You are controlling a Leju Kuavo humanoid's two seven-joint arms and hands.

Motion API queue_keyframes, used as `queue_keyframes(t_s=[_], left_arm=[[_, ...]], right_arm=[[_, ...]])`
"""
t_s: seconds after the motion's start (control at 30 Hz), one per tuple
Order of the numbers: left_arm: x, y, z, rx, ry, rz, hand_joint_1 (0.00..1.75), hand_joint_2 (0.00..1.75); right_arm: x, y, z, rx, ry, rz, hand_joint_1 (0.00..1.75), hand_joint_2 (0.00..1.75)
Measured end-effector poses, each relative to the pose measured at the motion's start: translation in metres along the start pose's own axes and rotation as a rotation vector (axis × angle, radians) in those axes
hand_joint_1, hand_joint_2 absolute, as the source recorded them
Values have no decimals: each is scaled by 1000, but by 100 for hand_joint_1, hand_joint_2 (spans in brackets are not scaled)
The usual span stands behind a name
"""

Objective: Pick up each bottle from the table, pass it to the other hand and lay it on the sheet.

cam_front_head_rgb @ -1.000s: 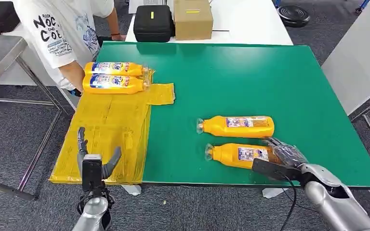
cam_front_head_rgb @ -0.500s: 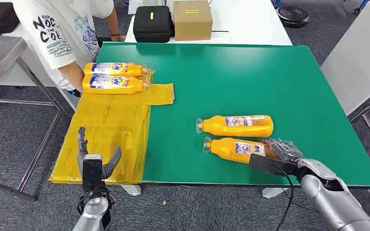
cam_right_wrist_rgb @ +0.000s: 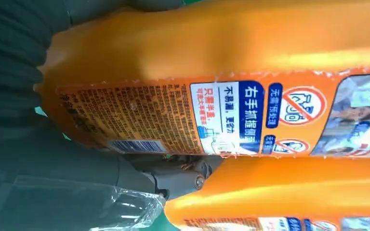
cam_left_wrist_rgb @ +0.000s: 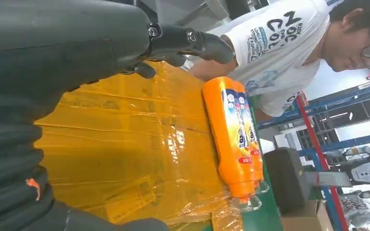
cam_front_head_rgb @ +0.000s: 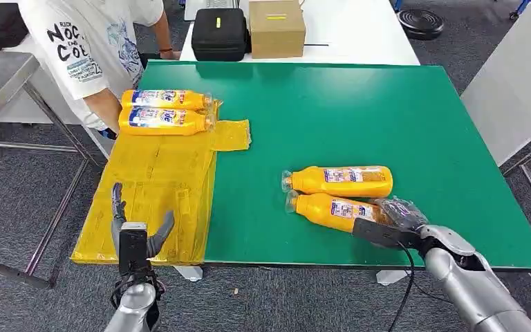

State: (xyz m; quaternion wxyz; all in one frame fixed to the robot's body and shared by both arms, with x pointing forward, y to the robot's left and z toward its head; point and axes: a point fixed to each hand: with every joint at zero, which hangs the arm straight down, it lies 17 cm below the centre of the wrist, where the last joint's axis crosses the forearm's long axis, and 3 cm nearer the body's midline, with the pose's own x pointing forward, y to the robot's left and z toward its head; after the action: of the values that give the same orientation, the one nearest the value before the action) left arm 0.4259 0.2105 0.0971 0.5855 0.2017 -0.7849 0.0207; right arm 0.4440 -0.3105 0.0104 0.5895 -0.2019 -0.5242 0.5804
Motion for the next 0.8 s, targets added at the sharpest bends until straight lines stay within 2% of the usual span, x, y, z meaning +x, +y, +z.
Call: queue_keyframes(t_s=[0.27, 0.53, 0.8], left_arm=[[-4, 0, 6, -7, 8, -1, 0, 175], [-4, -1, 6, -12, 9, 4, 0, 175], [-1, -9, 2, -30, 23, 53, 0, 175]], right_arm=[[83, -4, 11, -100, -251, -132, 175, 175], [113, -9, 15, -140, -324, -174, 175, 175], [180, -35, -7, -247, -448, -277, 175, 175]])
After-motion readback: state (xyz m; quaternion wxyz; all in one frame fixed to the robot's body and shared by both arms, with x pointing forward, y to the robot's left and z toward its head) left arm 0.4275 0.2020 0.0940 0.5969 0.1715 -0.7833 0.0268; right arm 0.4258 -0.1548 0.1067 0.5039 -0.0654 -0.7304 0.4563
